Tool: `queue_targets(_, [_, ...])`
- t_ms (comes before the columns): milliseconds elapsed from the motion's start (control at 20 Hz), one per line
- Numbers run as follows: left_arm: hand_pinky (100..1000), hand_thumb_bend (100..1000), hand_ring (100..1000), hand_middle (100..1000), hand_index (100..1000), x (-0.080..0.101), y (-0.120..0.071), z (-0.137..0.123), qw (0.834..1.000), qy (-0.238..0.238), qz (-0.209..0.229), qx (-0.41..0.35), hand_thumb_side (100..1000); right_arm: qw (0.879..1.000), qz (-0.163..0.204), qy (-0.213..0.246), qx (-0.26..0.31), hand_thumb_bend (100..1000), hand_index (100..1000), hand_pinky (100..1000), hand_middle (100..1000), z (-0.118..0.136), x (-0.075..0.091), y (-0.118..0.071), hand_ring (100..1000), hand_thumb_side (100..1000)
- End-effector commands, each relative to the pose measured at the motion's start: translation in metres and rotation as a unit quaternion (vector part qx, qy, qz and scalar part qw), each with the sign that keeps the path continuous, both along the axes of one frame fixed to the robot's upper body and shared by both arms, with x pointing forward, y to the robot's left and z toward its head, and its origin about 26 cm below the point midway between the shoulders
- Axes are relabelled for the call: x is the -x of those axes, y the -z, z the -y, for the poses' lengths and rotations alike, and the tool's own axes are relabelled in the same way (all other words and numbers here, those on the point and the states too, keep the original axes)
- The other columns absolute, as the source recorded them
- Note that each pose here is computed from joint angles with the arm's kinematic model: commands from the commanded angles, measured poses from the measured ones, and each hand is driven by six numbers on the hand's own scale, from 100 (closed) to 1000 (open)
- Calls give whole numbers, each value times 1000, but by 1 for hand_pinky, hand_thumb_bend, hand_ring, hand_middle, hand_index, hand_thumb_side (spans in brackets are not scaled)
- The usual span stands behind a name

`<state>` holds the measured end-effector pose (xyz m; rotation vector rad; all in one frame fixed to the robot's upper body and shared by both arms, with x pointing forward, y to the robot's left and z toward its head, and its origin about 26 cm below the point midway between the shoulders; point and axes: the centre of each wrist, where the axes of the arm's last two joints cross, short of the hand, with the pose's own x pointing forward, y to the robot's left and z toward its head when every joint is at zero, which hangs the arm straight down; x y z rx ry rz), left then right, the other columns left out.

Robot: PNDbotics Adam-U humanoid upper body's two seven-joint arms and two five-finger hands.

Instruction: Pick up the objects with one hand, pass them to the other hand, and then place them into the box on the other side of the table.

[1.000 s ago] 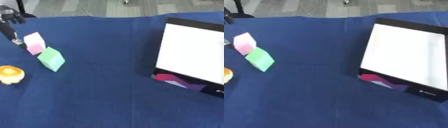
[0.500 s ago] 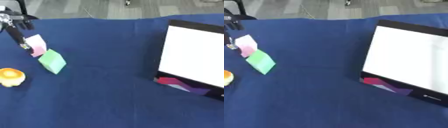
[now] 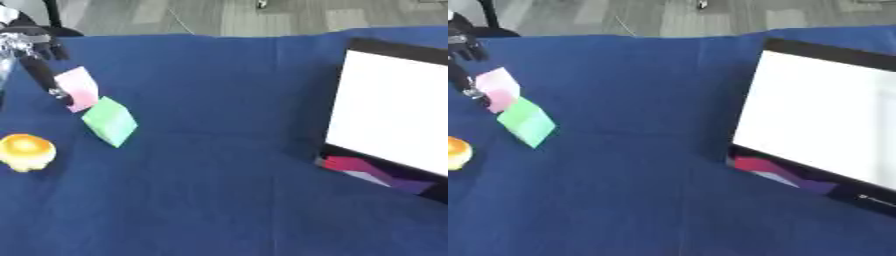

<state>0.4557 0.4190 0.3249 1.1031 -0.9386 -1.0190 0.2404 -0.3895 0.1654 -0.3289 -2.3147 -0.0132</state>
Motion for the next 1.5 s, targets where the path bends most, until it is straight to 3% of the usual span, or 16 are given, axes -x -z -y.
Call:
queue_targets(50, [857, 835, 857, 765, 805, 11, -17, -19, 999, -31, 19, -5, 100, 1000, 5, -1, 12, 632, 942, 839, 700, -1, 0, -6, 818, 211])
queue_targets(950, [854, 802, 853, 758, 774, 6, 2, -22, 999, -41, 14, 16, 100, 1000, -5, -3, 14, 631, 938, 839, 693, -6, -2, -2, 819, 212])
queue_targets(1500, [809, 597, 798, 674, 600, 4, 4, -20, 999, -42, 4, 27, 100, 1000, -11, -2, 15, 626, 939, 840, 694, -6, -1, 0, 821, 214])
